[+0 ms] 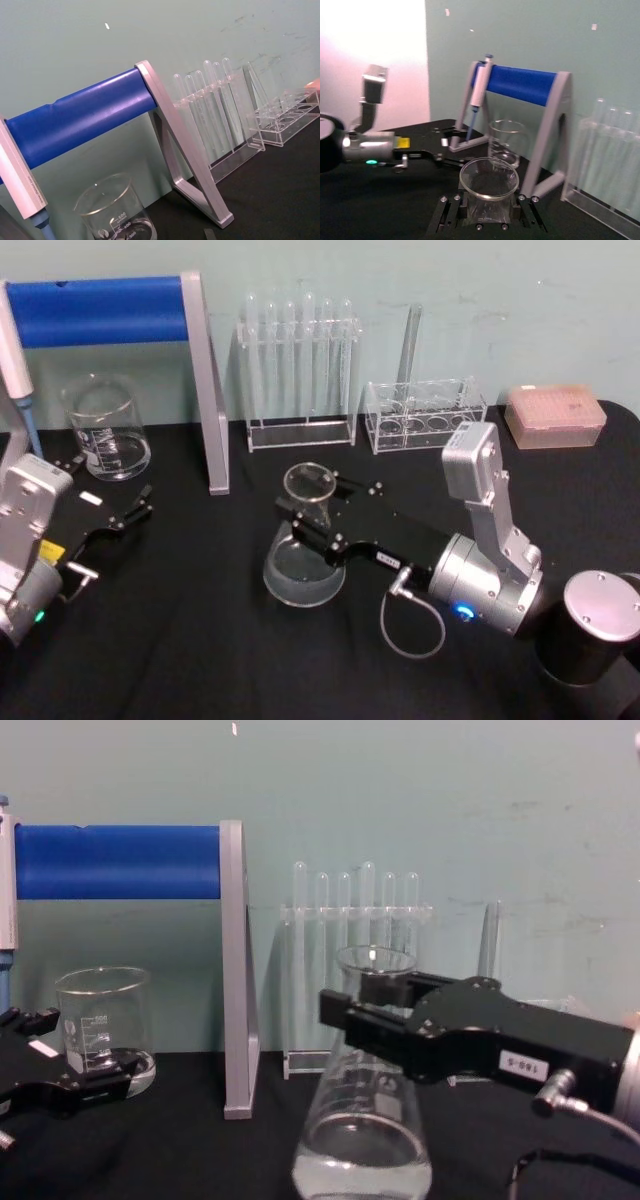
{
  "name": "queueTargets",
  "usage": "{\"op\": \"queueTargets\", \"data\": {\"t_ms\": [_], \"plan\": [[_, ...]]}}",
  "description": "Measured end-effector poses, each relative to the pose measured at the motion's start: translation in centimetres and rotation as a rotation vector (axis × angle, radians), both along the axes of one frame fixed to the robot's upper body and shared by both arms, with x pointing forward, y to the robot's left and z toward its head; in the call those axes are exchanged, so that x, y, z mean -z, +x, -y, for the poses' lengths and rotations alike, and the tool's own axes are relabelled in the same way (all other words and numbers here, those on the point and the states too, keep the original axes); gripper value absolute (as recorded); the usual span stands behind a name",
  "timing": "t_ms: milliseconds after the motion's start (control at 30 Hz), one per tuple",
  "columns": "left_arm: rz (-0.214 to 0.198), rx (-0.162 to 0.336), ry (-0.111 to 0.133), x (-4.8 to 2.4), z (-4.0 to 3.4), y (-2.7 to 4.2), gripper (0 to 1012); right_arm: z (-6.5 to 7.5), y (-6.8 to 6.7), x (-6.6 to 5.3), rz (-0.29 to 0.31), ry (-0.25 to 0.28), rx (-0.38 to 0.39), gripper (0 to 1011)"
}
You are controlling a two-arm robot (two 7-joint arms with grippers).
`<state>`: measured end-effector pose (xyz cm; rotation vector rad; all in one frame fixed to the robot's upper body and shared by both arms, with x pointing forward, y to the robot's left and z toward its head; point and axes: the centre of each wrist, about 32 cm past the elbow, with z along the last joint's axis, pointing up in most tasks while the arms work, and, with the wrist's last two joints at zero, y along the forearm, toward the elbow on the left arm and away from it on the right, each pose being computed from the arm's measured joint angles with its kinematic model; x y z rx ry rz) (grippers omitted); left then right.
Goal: Grasp the erlenmeyer flask with one hand, shake it three times, then place it back.
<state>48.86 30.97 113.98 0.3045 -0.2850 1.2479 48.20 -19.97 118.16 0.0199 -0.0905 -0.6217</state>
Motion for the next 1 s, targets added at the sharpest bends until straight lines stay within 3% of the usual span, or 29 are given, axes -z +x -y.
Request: {"op": "queueTargets", "data": {"t_ms": [333, 633, 1000], "plan": [[0.0, 0.0, 0.0, 0.0, 0.0, 0.0, 1001, 1.6, 1.2, -0.1, -0.004, 0.004, 0.125, 456], [0.0, 0.0, 0.0, 0.0, 0.0, 0.0, 1001, 4.1, 2.3, -0.5, -0.002, 0.018, 0.274, 456], [0.0, 0.0, 0.0, 0.0, 0.0, 0.0, 1001, 6.2, 2.8, -0.8, 0.007, 0.034, 0.382, 456]]}}
